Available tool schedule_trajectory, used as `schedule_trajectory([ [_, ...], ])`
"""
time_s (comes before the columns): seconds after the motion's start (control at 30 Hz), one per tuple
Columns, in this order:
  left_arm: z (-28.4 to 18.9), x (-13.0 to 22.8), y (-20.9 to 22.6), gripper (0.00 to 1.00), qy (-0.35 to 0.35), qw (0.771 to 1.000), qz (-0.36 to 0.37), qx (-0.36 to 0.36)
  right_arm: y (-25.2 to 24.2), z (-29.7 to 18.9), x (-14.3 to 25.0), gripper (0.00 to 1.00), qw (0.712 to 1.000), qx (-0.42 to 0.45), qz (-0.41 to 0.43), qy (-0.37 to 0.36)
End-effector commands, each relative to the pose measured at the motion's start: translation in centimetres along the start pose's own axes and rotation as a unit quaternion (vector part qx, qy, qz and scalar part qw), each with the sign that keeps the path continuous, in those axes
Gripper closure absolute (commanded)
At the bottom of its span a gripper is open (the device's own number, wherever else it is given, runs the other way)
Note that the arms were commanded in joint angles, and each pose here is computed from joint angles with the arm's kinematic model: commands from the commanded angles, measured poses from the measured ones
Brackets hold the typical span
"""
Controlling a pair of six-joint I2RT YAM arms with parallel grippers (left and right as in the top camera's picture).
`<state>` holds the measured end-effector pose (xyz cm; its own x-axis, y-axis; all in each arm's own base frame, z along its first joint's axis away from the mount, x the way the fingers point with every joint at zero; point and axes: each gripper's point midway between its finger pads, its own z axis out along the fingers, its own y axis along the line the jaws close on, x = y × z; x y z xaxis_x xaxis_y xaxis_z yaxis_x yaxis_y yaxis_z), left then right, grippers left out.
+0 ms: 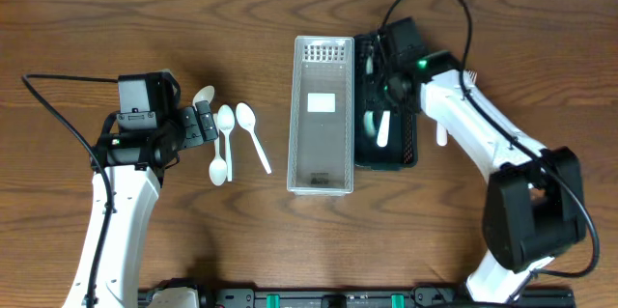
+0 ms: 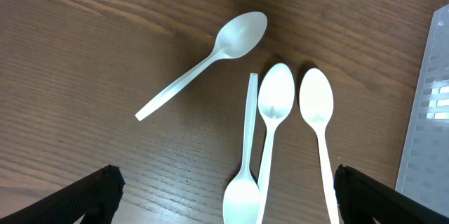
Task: Pack container
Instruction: 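Place the green knife into the black basket with right gripper, then grasp the white fork beside the spoon with right gripper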
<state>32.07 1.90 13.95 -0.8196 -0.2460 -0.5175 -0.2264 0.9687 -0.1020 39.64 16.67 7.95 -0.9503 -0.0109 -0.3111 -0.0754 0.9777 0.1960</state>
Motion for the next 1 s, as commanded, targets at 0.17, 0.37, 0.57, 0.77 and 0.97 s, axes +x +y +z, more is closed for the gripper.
schedule_trajectory([
  [0.17,-0.2,-0.6,0.2,0.02,-0.006,1.000,0.002,-0.006,-4.5,-9.6,-7.0,0.39,0.986,0.053,0.024,-0.153],
  [0.37,-0.2,-0.6,0.2,0.02,-0.006,1.000,0.002,-0.006,-13.8,-10.9,-6.5,0.47,0.976,0.115,0.116,-0.141],
  [0.57,-0.2,-0.6,0.2,0.02,-0.006,1.000,0.002,-0.006,-19.7,-6.2,-3.8,0.52,0.969,0.145,0.189,-0.057],
  [0.77,-0.2,-0.6,0.2,0.02,-0.006,1.000,0.002,-0.006,-21.2,-0.9,-2.2,0.54,0.968,0.152,0.198,-0.002],
  [0.97,-0.2,-0.6,0.2,0.02,-0.006,1.000,0.002,-0.006,-22.0,2.4,-0.7,0.55,0.964,0.158,0.210,0.034],
])
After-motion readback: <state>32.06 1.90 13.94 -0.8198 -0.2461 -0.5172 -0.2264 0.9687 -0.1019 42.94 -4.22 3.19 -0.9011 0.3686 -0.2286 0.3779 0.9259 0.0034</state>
